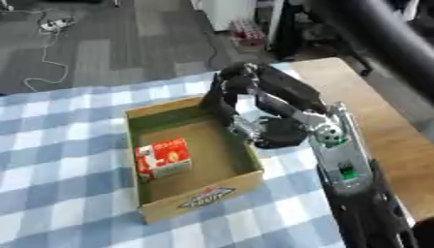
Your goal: Pick up objects on the table and place them in the box.
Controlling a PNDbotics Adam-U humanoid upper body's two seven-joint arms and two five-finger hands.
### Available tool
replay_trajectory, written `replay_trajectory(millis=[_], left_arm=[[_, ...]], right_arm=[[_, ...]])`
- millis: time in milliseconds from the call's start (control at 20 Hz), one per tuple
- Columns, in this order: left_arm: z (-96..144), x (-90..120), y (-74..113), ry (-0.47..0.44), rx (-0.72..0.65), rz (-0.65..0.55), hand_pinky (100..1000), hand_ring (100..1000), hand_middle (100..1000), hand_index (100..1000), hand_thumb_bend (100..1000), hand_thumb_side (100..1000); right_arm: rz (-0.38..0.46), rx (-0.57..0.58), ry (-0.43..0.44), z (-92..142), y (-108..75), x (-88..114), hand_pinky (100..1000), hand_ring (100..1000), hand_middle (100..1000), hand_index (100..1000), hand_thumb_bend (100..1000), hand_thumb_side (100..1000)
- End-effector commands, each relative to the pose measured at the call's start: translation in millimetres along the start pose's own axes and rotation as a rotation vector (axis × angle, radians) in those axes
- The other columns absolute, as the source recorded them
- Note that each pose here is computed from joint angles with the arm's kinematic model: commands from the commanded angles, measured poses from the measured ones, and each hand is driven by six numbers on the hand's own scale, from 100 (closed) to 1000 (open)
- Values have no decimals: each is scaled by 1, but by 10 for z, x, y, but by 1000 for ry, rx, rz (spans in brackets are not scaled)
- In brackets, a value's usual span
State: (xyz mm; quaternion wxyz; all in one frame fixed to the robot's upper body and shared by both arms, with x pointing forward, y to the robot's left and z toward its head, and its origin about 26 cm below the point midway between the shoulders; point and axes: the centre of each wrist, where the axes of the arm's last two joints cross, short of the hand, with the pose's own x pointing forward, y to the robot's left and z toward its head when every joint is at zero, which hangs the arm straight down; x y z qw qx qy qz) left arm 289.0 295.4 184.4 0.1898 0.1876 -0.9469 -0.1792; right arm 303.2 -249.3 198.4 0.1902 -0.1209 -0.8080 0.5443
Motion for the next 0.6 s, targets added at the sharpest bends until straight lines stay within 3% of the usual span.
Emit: replay_trajectory(millis=[50,600], left_arm=[[-60,33,77,-27,-2,-24,100,266,394,511,133,857],[-33,33,67,-13,-15,-24,100,263,396,512,130,862]], right_arm=[[44,13,-27,-9,-90,18,415,393,525,685,100,1000],[44,1,-39,-23,-97,20,415,390,523,680,100,1000]])
